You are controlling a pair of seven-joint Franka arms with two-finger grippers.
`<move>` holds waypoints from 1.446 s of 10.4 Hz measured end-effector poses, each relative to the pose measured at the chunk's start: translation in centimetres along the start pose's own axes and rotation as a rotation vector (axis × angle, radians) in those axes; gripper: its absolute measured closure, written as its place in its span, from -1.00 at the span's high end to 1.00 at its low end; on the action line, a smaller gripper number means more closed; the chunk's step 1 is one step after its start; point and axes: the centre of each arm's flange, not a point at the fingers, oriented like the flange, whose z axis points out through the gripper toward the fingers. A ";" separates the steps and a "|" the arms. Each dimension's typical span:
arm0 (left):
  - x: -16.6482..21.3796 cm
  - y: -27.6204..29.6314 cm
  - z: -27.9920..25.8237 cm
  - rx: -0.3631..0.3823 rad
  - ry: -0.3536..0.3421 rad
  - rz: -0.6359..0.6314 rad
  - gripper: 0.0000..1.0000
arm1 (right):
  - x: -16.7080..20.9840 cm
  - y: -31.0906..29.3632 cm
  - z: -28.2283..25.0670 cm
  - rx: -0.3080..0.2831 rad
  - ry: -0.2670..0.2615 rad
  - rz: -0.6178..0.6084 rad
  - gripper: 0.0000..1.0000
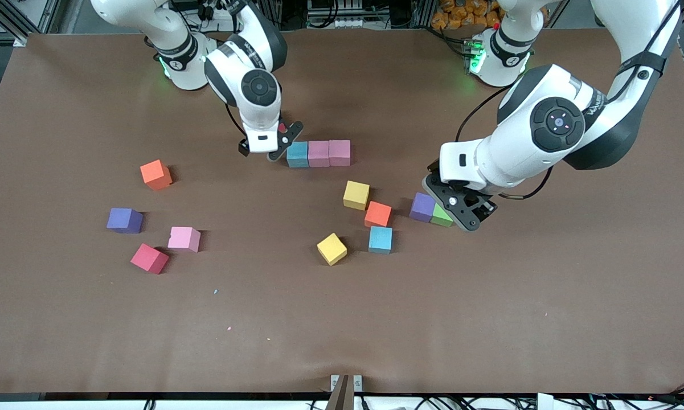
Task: Arrange 11 blocks into digit 3
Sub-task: 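Release the blue cube and lift the right gripper away, then grasp the magenta cube with the right gripper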
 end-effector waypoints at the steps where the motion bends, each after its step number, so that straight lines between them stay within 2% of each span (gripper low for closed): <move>1: 0.0 0.0 0.0 -0.003 0.001 -0.001 1.00 | -0.3 -0.3 0.9 0.022 -0.014 0.050 1.00; 2: 0.0 0.0 0.0 -0.004 0.002 -0.002 1.00 | -0.7 -0.7 1.9 0.039 -0.022 0.092 1.00; 4: 0.0 0.0 -0.1 -0.003 0.003 -0.002 1.00 | -1.2 -2.7 4.5 0.065 0.005 0.165 1.00; 9: -0.1 -0.2 -0.2 -0.021 0.009 -0.013 1.00 | -2.4 -7.3 7.9 0.033 0.007 0.233 1.00; 11: -0.3 -0.7 -0.3 -0.025 0.012 -0.022 1.00 | -2.8 -7.3 8.5 0.030 0.001 0.237 1.00; 15: -0.3 -0.8 -0.3 -0.025 0.012 -0.024 1.00 | -3.4 -7.0 10.2 0.026 0.024 0.253 1.00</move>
